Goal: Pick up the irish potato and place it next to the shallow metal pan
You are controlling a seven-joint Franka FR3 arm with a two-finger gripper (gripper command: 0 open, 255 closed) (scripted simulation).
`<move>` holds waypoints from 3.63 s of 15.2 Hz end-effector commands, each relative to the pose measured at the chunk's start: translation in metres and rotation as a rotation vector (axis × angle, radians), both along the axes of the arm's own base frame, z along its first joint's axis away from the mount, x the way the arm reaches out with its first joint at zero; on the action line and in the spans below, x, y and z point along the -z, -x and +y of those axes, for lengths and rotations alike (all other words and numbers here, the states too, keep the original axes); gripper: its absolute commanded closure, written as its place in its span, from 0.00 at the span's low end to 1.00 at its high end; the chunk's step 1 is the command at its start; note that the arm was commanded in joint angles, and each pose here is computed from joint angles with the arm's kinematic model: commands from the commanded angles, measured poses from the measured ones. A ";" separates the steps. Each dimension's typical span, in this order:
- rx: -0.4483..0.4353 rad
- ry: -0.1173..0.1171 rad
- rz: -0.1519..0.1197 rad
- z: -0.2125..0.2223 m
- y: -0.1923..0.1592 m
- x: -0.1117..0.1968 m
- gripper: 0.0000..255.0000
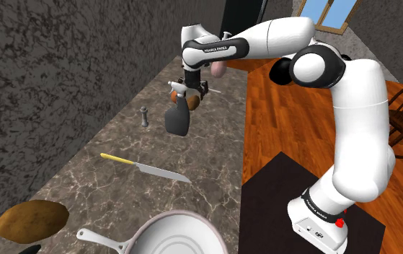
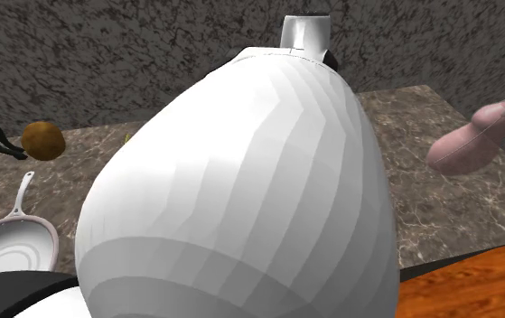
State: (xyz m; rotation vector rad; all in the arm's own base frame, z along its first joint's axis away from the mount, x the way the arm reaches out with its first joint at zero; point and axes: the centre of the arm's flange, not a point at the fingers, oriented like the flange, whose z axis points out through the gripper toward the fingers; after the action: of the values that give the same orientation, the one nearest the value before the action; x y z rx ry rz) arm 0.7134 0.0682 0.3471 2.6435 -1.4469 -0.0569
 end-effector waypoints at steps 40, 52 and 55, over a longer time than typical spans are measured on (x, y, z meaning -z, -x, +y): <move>-0.080 0.059 -0.149 0.032 0.046 0.013 0.00; -0.080 0.059 -0.149 0.030 0.045 0.026 1.00; -0.080 0.059 -0.149 0.030 0.045 0.026 1.00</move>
State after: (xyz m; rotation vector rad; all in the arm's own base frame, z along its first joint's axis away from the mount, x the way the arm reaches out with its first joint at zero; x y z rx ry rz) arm 0.6683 0.0983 0.3206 2.7044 -1.3590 0.1921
